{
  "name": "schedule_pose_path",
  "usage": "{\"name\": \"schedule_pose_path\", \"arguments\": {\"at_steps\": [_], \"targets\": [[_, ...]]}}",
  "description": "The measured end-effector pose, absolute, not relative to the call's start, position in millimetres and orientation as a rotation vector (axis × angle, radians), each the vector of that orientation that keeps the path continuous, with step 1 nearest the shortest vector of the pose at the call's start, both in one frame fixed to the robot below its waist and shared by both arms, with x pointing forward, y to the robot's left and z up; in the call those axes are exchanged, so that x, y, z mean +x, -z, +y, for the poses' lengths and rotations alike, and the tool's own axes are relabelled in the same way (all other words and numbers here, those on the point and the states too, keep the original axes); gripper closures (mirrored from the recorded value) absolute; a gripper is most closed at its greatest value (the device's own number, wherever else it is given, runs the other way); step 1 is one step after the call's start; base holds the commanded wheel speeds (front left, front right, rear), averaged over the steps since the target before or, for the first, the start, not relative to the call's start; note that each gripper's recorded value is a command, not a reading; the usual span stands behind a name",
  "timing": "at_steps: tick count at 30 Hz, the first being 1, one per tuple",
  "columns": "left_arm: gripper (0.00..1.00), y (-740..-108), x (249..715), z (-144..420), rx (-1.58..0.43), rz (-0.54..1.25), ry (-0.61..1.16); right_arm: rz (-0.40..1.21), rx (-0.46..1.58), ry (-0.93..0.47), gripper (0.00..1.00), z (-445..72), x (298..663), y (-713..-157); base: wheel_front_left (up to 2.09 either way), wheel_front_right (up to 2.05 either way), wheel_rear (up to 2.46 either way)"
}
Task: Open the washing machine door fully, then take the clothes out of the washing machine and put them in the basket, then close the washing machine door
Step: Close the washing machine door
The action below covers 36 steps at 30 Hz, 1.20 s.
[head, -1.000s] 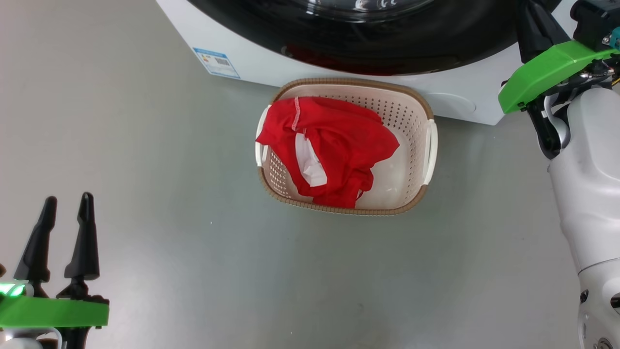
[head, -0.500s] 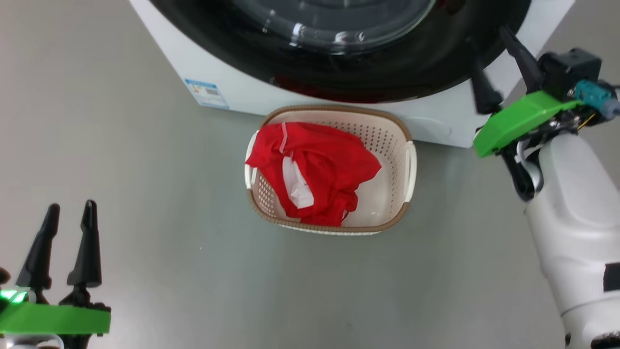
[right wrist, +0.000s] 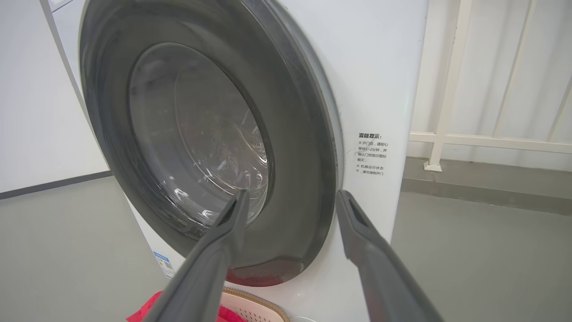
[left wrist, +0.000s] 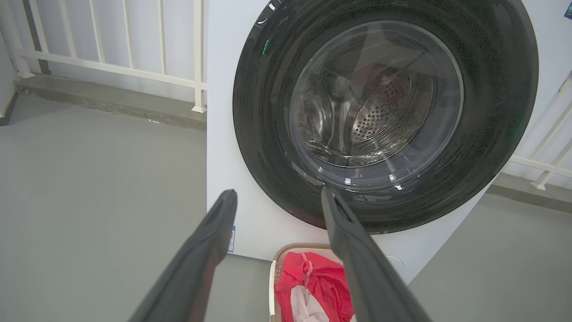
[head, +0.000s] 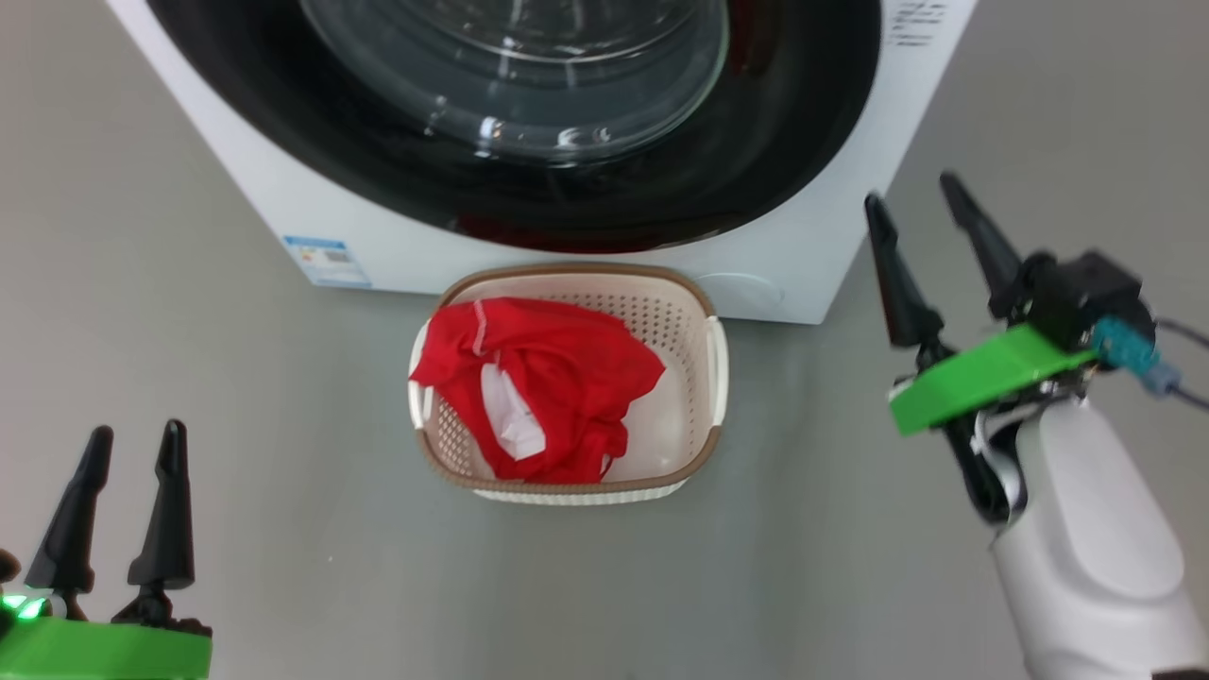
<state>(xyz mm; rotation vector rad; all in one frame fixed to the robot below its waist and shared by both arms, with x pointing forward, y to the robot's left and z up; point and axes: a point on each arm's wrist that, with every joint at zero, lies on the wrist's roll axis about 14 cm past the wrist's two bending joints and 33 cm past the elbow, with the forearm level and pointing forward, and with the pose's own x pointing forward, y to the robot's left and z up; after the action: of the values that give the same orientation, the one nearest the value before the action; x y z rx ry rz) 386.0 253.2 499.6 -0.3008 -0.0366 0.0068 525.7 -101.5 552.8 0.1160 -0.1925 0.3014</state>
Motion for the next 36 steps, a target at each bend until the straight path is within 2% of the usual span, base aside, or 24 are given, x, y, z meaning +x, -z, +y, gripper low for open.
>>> {"name": "schedule_pose_path", "arguments": {"at_steps": [18, 29, 36], "targets": [[0.00, -515.3, 392.0, 212.3, -0.339, -0.074, 0.117, -0.172, 0.175, -0.176, 0.00, -145.7, 448.3, -541.3, 0.00, 0.00, 0.00], [0.00, -519.7, 389.3, 197.2, -0.349, -0.082, 0.157, -0.152, 0.188, -0.097, 0.00, -170.9, 418.9, -533.0, 0.00, 0.00, 0.00], [0.00, -519.5, 388.7, 195.1, -0.350, -0.081, 0.162, -0.158, 0.191, -0.085, 0.00, -174.5, 417.8, -534.4, 0.00, 0.00, 0.00]]}}
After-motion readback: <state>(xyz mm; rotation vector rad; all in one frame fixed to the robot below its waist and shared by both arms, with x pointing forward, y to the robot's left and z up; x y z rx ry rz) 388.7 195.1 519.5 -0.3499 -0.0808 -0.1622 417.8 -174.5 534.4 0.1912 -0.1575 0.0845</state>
